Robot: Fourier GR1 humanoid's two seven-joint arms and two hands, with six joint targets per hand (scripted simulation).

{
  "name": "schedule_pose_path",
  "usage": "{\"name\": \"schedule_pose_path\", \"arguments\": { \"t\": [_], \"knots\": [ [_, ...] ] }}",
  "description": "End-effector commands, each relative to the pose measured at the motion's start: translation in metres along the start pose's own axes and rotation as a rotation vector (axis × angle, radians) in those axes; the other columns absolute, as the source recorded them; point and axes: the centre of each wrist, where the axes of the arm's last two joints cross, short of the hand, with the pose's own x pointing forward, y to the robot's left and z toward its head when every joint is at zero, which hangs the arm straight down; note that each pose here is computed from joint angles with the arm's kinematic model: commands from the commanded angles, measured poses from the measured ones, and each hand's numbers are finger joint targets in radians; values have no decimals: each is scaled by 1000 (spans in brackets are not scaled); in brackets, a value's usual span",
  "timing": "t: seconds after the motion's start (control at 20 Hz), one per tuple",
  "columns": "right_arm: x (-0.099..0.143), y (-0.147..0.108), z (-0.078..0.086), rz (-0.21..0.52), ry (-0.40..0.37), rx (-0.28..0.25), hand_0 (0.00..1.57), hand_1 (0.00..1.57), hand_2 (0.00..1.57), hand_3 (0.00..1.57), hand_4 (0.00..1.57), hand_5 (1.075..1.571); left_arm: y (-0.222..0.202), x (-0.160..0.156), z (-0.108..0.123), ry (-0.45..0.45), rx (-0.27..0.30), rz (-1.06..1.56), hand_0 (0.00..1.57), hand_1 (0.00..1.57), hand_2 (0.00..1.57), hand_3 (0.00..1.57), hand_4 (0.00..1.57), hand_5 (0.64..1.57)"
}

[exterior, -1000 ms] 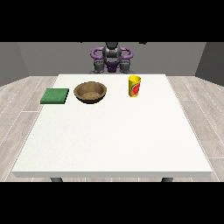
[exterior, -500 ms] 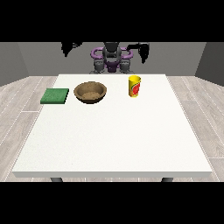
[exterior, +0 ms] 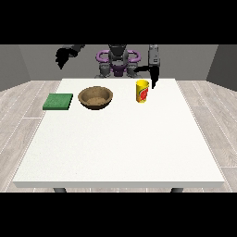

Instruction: Pick the cup and pour the ball into the bowl, then pick the bowl and place it on the pad

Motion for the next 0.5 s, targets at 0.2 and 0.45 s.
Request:
{"name": "schedule_pose_path", "arguments": {
  "t": [0.2,0.45],
  "knots": [
    [4,-40,-7,9,61,14,0,0,0,0,670,1560,0,-52,0,82,4,-17,0,0,0,0,138,1433],
    [2,-25,-17,10,32,8,0,0,0,0,671,1563,8,-74,-11,39,30,-15,0,0,0,0,189,1423]
  ]
}}
